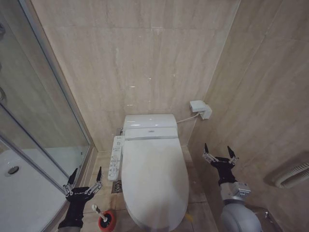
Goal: Open the toilet lid, clean the toilet bowl with a toilet brush, close the toilet lid, and flush.
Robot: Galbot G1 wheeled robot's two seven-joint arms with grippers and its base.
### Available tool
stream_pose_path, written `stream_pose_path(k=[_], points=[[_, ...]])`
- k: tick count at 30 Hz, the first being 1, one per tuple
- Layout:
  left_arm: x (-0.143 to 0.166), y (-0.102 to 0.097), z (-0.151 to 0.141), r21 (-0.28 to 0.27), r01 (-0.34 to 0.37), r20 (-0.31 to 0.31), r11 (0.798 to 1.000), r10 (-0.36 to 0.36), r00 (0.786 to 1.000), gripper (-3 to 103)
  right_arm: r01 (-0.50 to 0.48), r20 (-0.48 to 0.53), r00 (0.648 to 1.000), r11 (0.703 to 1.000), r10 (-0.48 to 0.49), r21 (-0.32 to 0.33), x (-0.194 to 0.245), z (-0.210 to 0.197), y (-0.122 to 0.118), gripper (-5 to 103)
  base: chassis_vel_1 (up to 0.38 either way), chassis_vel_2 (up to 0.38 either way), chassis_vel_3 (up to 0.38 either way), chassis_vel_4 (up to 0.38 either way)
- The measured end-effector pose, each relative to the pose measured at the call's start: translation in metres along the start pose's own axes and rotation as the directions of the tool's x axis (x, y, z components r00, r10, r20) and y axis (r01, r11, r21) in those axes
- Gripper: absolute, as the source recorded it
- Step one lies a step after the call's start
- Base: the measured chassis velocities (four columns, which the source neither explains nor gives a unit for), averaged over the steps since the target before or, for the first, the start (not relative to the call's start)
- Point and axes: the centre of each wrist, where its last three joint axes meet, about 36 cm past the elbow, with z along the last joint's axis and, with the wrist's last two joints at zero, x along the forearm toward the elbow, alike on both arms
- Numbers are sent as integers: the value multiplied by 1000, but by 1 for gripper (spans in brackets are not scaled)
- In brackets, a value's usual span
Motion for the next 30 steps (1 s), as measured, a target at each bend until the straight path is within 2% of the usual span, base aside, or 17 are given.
stream_pose_path(k=[11, 30], points=[[0, 0, 0, 0, 0, 0, 1000, 0, 1000, 98, 0, 1, 1000, 1000, 0, 0, 0, 0, 0, 100, -106, 118, 101, -120], [0, 0, 0, 0, 0, 0, 1000, 0, 1000, 98, 0, 0, 1000, 1000, 0, 0, 0, 0, 0, 100, -51, 44, 34, -41]])
